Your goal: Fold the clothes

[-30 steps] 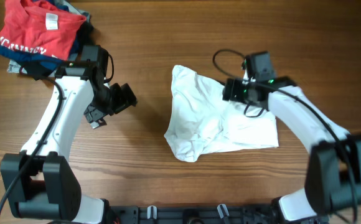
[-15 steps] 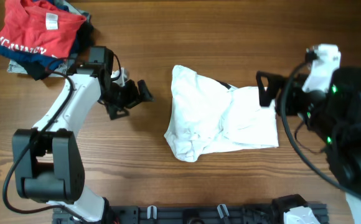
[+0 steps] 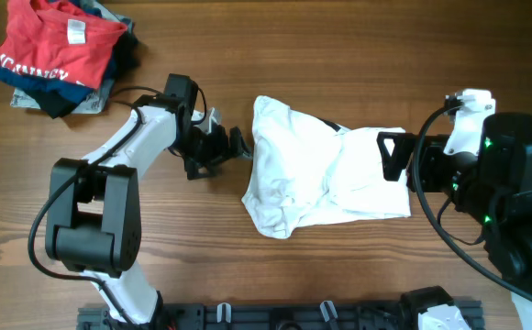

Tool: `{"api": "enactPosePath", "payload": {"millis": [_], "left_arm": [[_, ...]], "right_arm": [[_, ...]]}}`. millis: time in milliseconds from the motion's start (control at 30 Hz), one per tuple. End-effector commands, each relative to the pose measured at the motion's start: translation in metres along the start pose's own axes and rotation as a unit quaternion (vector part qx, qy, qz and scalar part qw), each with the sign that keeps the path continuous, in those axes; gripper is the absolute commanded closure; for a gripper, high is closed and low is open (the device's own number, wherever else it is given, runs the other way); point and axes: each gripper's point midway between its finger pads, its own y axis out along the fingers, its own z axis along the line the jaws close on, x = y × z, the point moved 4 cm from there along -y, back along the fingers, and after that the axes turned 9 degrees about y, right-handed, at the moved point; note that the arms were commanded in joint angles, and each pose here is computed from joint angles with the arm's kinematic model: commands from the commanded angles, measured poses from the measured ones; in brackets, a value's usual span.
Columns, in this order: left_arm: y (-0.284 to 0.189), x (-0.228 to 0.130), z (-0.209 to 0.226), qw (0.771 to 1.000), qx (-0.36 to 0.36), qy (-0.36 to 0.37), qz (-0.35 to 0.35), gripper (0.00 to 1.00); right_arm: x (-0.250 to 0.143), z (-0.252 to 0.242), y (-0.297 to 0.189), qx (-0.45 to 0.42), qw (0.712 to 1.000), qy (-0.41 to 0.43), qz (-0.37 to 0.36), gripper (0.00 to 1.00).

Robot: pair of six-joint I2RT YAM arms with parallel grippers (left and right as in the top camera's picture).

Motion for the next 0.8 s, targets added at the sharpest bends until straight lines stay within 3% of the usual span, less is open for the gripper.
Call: {"api": "enactPosePath", "payload": {"millis": [0,200,500,767], "left_arm": [[0.007,-0.011,0.002,0.999,-0.008,0.026,0.028,0.0],[0.035,-0.032,-0.006,0.996,-0.055,0.056,0.046,0.0],[0.056,-0.036,-0.018,0.993,-0.061,0.091,0.052,0.0],[0.099,-0.038,-0.007,0.995,-0.047,0.032,0.083,0.0]], "right_arm": [[0.001,0.002,0.006,0.006,1.0,-0.009,0.006,0.0],[-0.005,0.001,0.02,0.0,0.999,-0.006,0.042,0.0],[-0.008,0.005,0.03,0.012,0.998,-0.001,0.068,0.0],[-0.01,0.003,0.031,0.008,0.997,-0.002,0.072,0.0]]}}
